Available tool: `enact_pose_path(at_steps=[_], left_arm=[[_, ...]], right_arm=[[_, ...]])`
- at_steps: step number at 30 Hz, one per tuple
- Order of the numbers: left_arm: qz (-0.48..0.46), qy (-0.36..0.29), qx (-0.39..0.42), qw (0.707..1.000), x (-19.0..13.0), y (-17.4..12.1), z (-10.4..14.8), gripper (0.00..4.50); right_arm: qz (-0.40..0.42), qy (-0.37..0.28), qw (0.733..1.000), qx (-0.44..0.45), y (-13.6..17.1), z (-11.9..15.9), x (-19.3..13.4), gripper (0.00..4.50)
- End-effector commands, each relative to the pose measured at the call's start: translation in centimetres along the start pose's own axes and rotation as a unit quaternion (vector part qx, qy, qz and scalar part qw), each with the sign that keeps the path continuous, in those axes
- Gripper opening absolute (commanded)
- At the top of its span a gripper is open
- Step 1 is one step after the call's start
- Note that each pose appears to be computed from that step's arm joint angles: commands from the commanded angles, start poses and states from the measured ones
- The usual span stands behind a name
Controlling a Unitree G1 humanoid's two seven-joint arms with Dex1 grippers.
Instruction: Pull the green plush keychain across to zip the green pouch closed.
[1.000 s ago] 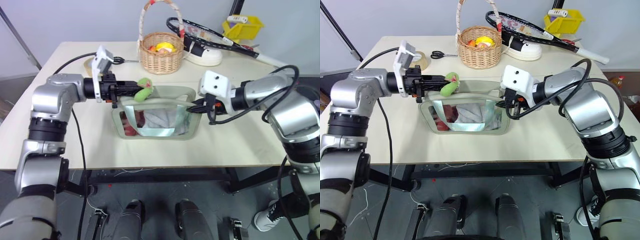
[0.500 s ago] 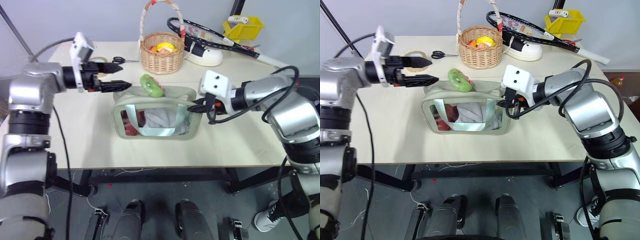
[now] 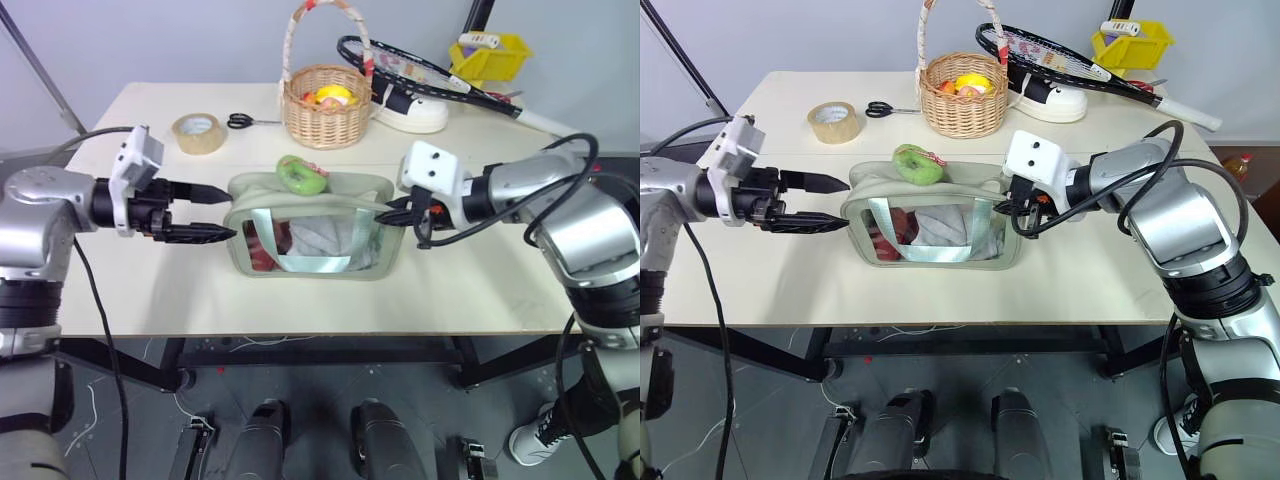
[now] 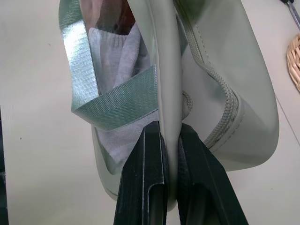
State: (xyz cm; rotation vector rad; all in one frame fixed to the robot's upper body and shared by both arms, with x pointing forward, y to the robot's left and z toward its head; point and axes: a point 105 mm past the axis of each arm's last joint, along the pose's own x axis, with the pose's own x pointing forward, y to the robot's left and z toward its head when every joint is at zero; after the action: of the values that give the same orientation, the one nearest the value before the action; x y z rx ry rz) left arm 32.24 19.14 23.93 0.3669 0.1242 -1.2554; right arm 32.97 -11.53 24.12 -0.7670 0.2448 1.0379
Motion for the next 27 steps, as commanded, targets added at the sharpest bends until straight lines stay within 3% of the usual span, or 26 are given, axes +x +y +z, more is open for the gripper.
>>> enact_pose_path(at_steps=[1,4,11,12,13,19,20,27], left_arm=[[0.014,0.017,0.018,1.000,0.6,0.1,-0.5,1.56],[0.016,0.021,0.014,1.000,1.1,0.2,-1.1,0.05],[0.041,0.025,0.012,0.999,1.3,0.9,-1.0,0.05],[0.045,0.026,0.010,0.999,1.4,1.0,-1.0,0.00],[0.044,0.024,0.011,0.999,1.4,1.0,-0.9,0.00],[0.041,0.019,0.009,0.999,2.0,0.4,-0.9,0.00],[0.041,0.019,0.008,0.999,2.0,0.3,-0.9,0.00],[0.046,0.009,0.000,0.999,2.2,-0.2,-0.8,0.00]], right_arm=[[-0.007,-0.014,1.000,-0.016,0.0,1.1,-0.7,0.00],[-0.007,-0.013,1.000,-0.016,0.0,1.1,-0.7,0.00],[0.008,-0.014,1.000,-0.018,0.7,1.0,-1.1,0.00],[0.013,-0.017,1.000,-0.019,0.9,1.1,-1.3,0.82],[0.023,-0.030,0.999,-0.018,1.1,1.6,-1.8,1.10],[0.024,-0.137,0.990,-0.029,0.1,6.5,-3.3,4.19],[0.026,-0.144,0.989,-0.032,0.1,7.0,-3.0,4.39],[0.006,-0.148,0.989,-0.005,-1.5,10.8,2.3,4.39]])
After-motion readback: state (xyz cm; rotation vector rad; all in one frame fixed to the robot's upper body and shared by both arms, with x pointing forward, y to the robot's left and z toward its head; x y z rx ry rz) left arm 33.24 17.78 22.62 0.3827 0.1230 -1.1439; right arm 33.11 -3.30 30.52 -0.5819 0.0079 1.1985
